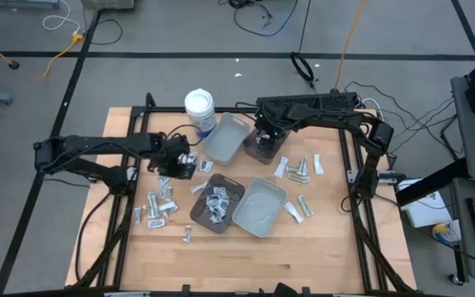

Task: Pick & Place First Aid Supplies
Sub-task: Put the black towelette pack into the top black bin

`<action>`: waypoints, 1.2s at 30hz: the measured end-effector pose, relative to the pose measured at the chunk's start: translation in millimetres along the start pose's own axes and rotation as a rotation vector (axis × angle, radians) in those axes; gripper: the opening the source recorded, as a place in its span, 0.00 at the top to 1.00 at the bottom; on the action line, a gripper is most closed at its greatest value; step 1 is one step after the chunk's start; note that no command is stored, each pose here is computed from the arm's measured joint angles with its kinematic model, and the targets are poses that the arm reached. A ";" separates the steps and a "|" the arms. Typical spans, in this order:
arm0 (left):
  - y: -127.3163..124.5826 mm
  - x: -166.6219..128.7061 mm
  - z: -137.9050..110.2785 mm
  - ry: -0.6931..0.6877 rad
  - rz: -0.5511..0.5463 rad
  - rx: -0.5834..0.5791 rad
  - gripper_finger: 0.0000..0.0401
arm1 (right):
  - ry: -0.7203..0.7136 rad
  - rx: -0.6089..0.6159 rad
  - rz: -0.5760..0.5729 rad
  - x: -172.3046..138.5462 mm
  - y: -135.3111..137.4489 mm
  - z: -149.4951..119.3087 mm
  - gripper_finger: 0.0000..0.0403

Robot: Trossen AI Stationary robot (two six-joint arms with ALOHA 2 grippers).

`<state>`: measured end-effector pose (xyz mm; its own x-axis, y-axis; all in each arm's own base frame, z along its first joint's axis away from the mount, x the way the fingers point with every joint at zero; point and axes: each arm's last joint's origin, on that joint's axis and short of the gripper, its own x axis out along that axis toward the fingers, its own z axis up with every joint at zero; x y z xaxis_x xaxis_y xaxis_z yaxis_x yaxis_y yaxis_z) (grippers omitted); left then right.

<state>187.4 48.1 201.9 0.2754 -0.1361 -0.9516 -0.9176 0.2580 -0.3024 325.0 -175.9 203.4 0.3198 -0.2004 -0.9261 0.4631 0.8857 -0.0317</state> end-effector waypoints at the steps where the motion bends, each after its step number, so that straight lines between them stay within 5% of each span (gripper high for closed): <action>1: 2.8 -0.8 -1.7 0.010 0.025 -0.007 0.62 | 0.000 -0.008 0.000 0.0 0.0 0.0 0.25; 13: 28.1 -4.2 -3.8 -0.036 0.285 -0.088 0.62 | 0.000 -0.027 0.000 0.0 0.0 0.0 0.26; 36: 60.3 46.0 -7.9 -0.104 0.292 -0.116 0.67 | -0.001 -0.027 0.003 -0.1 0.4 0.1 0.27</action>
<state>142.5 49.8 140.3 0.0183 0.0276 -0.9995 -0.9869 0.1607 -0.0136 325.2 -175.6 203.5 0.3219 -0.1980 -0.9258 0.4393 0.8975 -0.0392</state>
